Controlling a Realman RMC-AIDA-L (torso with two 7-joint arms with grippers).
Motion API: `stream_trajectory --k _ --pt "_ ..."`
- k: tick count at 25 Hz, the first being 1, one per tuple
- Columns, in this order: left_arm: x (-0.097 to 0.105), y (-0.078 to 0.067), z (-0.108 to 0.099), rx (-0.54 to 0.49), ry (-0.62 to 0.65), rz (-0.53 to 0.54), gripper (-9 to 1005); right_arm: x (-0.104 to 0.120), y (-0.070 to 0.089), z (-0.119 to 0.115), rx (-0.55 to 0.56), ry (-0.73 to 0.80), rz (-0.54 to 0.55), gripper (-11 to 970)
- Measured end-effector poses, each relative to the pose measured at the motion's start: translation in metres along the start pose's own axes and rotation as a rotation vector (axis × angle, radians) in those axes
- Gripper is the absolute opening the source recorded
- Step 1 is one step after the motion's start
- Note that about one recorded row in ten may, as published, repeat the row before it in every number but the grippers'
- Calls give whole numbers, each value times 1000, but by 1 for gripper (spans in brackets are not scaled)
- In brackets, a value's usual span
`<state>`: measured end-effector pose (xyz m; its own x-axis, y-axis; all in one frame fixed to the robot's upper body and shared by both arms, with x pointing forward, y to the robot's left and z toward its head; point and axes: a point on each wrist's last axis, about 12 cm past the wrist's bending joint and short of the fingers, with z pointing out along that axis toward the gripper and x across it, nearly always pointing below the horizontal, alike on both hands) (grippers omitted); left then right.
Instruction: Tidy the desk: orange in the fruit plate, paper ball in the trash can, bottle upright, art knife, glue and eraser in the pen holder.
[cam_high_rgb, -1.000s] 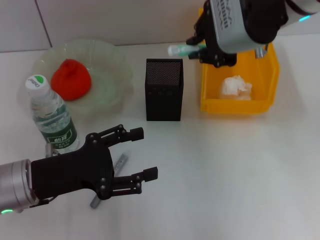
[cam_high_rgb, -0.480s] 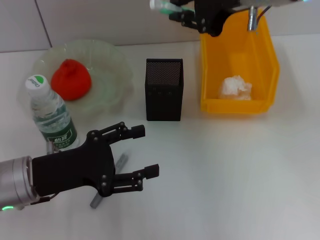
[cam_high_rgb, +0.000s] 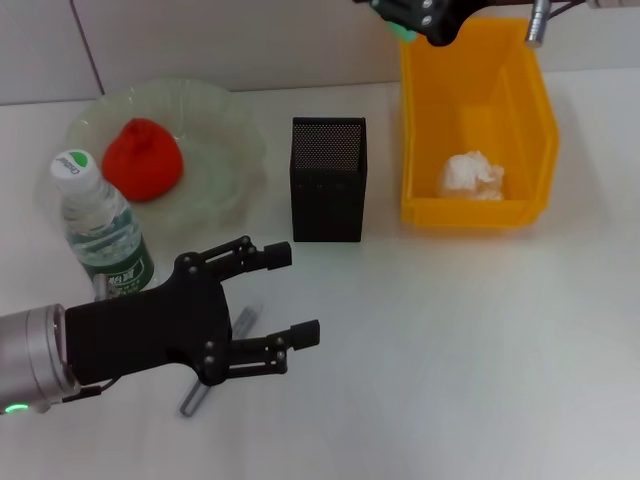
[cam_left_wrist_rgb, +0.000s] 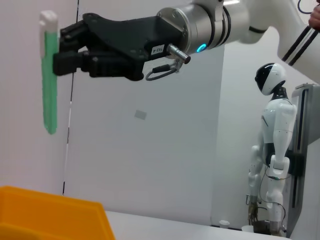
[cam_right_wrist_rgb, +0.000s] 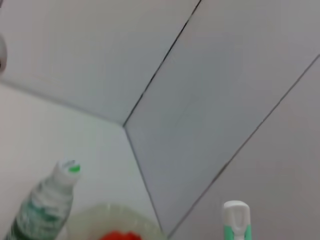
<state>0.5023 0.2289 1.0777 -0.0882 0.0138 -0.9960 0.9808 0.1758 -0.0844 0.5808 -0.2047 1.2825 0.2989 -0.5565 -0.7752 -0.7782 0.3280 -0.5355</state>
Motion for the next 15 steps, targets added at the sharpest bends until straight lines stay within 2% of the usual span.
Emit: stream_trajectory --k 5,15 --pt "-2 2 1 -3 -6 5 848 19 1 -8 19 -82 85 173" --pt "-3 3 3 -11 -20 14 848 60 7 -6 34 -173 247 173"
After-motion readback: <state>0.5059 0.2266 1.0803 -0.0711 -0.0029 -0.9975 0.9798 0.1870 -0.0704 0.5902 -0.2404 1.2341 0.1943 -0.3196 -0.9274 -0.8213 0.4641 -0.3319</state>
